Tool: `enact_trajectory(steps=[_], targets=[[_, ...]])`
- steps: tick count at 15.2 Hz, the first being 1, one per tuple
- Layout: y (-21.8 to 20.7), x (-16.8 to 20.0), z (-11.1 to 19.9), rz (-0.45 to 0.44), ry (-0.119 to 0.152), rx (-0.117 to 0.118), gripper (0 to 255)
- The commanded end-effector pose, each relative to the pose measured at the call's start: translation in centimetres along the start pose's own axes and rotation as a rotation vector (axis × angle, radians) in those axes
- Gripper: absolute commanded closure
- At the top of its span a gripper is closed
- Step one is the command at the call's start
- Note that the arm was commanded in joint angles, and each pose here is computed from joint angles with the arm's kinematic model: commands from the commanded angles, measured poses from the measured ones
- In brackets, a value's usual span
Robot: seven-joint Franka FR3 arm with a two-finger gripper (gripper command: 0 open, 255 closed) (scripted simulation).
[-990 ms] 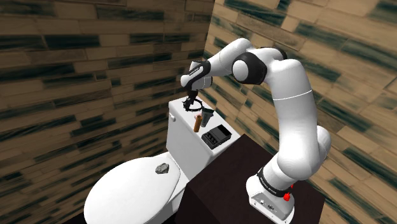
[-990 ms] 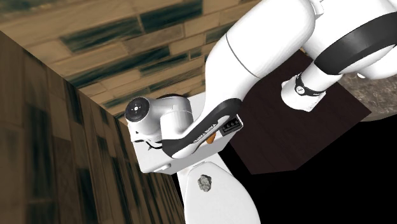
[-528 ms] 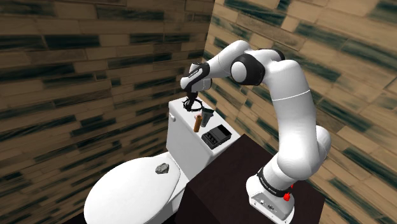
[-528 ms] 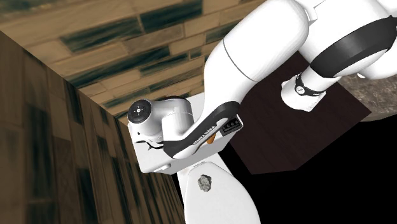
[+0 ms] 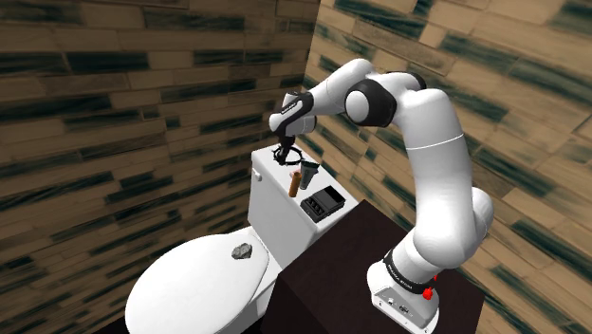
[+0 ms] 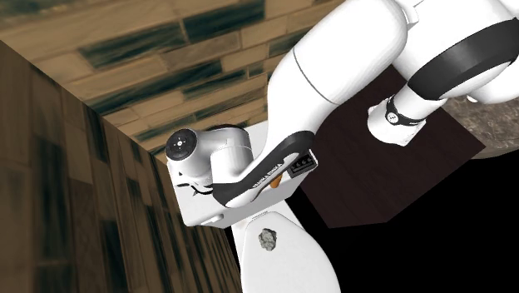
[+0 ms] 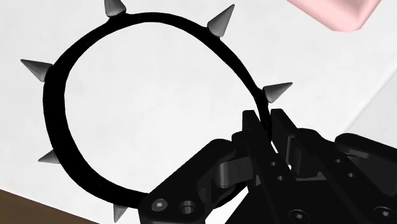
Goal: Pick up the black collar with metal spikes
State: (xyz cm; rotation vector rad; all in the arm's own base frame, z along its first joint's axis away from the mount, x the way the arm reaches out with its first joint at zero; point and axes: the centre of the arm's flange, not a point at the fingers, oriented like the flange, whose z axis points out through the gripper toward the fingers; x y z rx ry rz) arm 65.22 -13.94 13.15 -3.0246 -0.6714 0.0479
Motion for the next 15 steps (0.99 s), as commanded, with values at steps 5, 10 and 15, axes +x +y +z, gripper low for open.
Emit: enact_trajectory(steps=[5,10,15], targets=[[-0.2,-0.1,-3.1,0.000,0.000,0.000,255],[-0.3,-0.1,-5.7,0.000,0.000,0.000,255],[-0.4,-0.2,-7.4,0.000,0.000,0.000,255]])
